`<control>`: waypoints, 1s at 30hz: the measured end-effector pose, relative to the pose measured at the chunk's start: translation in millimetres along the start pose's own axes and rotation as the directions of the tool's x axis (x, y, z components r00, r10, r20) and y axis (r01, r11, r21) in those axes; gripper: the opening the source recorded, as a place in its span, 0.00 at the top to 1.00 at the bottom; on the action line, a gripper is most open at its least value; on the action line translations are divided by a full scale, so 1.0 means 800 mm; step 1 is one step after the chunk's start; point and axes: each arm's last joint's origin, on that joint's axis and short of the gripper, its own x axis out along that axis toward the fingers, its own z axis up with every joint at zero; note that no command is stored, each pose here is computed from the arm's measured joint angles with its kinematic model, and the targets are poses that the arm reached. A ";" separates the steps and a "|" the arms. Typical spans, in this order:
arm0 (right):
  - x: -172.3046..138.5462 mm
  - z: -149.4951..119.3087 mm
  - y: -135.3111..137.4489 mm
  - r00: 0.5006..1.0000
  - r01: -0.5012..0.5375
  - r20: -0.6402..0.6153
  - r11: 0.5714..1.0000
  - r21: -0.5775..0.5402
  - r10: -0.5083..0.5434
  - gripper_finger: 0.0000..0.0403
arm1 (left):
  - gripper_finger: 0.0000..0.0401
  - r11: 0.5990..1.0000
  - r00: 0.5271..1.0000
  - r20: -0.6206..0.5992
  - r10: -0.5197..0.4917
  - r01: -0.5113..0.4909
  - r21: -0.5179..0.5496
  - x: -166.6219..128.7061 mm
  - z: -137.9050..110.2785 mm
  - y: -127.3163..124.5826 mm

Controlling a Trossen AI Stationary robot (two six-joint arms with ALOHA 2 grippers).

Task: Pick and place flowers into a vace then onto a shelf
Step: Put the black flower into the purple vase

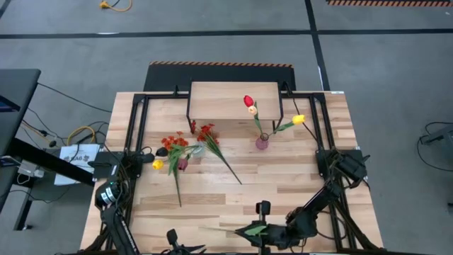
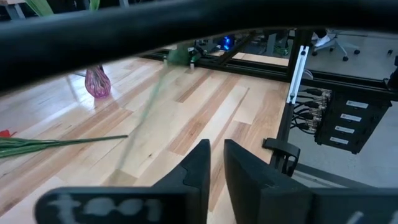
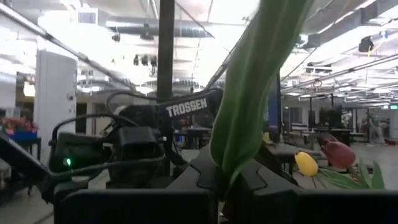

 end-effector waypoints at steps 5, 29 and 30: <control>0.000 0.022 0.002 0.999 -0.035 -0.036 0.999 -0.025 0.034 1.00 | 0.81 1.000 1.000 -0.007 -0.001 0.001 -0.009 0.000 0.000 0.000; -0.047 0.112 -0.040 0.856 -0.017 -0.516 0.999 -0.045 -0.009 1.00 | 0.59 0.869 0.965 -0.018 -0.260 0.242 0.430 -0.108 0.079 -0.027; -0.050 0.115 -0.043 0.851 -0.002 -0.524 0.998 -0.058 -0.029 1.00 | 0.59 0.862 0.965 0.005 -0.262 0.232 0.450 -0.114 0.081 -0.027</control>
